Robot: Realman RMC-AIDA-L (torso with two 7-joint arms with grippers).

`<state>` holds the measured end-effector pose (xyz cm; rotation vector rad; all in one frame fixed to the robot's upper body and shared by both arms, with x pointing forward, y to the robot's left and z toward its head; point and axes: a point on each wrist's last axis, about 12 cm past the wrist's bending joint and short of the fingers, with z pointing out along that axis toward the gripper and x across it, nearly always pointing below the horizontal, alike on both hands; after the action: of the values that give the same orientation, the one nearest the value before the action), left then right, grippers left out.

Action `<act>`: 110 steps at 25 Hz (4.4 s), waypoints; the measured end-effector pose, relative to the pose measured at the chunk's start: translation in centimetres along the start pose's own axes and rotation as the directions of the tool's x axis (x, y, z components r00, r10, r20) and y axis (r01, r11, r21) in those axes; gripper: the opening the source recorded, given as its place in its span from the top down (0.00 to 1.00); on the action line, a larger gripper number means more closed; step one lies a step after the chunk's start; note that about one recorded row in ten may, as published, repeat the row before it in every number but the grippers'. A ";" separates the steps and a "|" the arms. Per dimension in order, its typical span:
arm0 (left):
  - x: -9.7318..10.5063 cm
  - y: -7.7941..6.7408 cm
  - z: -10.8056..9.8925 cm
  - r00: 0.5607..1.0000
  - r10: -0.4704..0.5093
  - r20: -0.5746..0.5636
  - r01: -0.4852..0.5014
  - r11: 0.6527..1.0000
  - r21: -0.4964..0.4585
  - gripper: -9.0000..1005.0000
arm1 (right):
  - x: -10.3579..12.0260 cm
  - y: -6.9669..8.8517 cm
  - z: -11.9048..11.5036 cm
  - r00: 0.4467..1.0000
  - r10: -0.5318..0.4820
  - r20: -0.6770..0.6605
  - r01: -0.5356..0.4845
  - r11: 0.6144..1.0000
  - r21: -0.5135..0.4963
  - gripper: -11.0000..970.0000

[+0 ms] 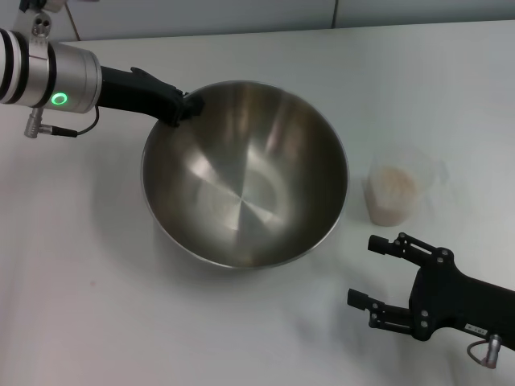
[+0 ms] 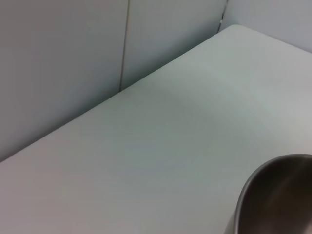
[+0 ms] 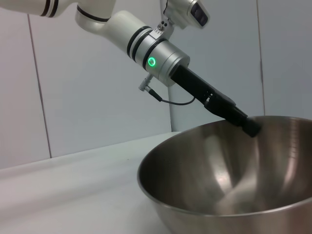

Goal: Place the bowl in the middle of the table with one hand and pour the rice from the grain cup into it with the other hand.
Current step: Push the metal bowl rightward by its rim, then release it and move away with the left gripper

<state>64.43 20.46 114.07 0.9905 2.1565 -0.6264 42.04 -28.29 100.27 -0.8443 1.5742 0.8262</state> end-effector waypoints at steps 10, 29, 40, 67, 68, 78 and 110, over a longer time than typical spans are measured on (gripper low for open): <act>0.8 0.2 0.7 0.999 -0.048 0.015 0.048 0.999 -0.017 0.81 | 0.0 0.1 0.4 1.000 0.006 0.002 -0.006 1.000 -0.012 0.14; 0.6 0.0 0.7 0.999 -0.041 0.030 0.042 0.999 -0.009 0.15 | -0.1 0.0 0.2 1.000 0.004 0.002 -0.004 1.000 -0.008 0.14; 1.4 -0.1 -0.2 0.990 -0.043 0.132 0.039 0.999 0.037 0.13 | 0.0 0.0 0.0 1.000 0.007 0.003 -0.007 1.000 0.001 0.14; 24.7 -9.8 -11.4 0.690 0.060 0.721 -0.094 0.996 0.007 0.13 | 0.1 0.0 -0.1 1.000 0.013 0.009 -0.013 1.000 0.019 0.14; 24.7 -9.8 -11.4 0.690 0.061 0.722 -0.095 0.995 0.007 0.13 | 0.1 0.0 -0.2 1.000 0.013 0.011 -0.014 1.000 0.021 0.14; 24.9 -9.4 -9.4 0.735 0.189 0.651 -0.158 0.982 -0.106 0.13 | 0.0 0.0 -0.2 1.000 0.013 0.012 -0.014 1.000 0.021 0.14; 23.9 -8.1 -8.2 0.789 0.204 0.579 -0.205 0.977 -0.065 0.13 | 2.6 5.2 -3.1 0.978 -0.063 0.197 -0.070 0.796 0.601 0.14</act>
<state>43.41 32.19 102.92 0.8711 1.4806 -0.7138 35.73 -28.59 98.55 -0.2717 1.5165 0.3440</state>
